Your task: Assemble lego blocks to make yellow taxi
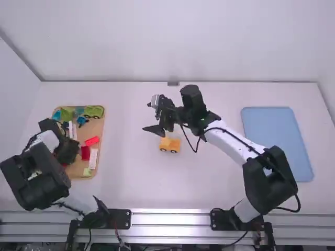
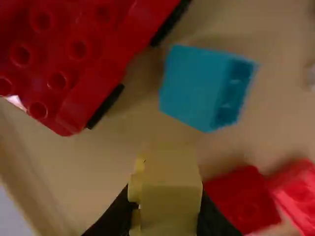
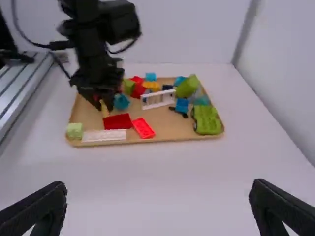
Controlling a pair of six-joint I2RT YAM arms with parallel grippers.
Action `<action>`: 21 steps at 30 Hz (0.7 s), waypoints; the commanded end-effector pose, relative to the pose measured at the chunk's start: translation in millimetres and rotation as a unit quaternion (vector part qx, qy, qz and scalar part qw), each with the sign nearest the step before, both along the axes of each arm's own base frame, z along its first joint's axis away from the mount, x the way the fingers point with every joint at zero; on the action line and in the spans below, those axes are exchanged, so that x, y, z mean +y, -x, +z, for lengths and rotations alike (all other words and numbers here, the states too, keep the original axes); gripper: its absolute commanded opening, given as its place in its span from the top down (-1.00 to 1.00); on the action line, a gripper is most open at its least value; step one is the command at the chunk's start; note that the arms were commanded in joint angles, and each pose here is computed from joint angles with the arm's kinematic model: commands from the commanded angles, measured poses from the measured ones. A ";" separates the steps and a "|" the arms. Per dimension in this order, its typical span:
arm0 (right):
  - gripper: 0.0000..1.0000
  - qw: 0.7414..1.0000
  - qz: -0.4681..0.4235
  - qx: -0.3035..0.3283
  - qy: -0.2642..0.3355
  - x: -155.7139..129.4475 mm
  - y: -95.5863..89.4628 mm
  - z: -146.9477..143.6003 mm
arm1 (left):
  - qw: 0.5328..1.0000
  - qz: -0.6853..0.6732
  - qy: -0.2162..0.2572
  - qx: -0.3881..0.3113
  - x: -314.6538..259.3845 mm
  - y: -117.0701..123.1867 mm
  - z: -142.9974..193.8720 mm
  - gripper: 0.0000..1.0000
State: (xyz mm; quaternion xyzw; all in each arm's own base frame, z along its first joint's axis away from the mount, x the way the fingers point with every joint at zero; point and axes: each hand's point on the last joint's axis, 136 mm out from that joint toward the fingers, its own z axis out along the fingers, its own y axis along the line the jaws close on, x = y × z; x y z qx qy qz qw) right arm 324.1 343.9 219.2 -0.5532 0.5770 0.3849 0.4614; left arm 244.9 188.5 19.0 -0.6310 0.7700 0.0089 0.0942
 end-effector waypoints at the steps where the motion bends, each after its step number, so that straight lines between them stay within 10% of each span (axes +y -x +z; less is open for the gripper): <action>1: -0.98 0.998 -0.049 0.032 -0.024 -8.4 -20.6 25.2 | 0.995 -0.054 -0.057 -0.066 3.4 -17.3 50.4 0.63; 10: -0.98 0.980 -0.147 0.120 -0.058 -36.8 -58.2 33.0 | 0.858 -0.380 -0.176 -0.299 -91.8 -74.2 163.9 0.96; 21: -0.98 0.989 -0.056 0.133 -0.039 -26.3 -22.6 22.9 | 0.563 -0.711 -0.253 -0.338 -268.2 -93.9 181.8 0.96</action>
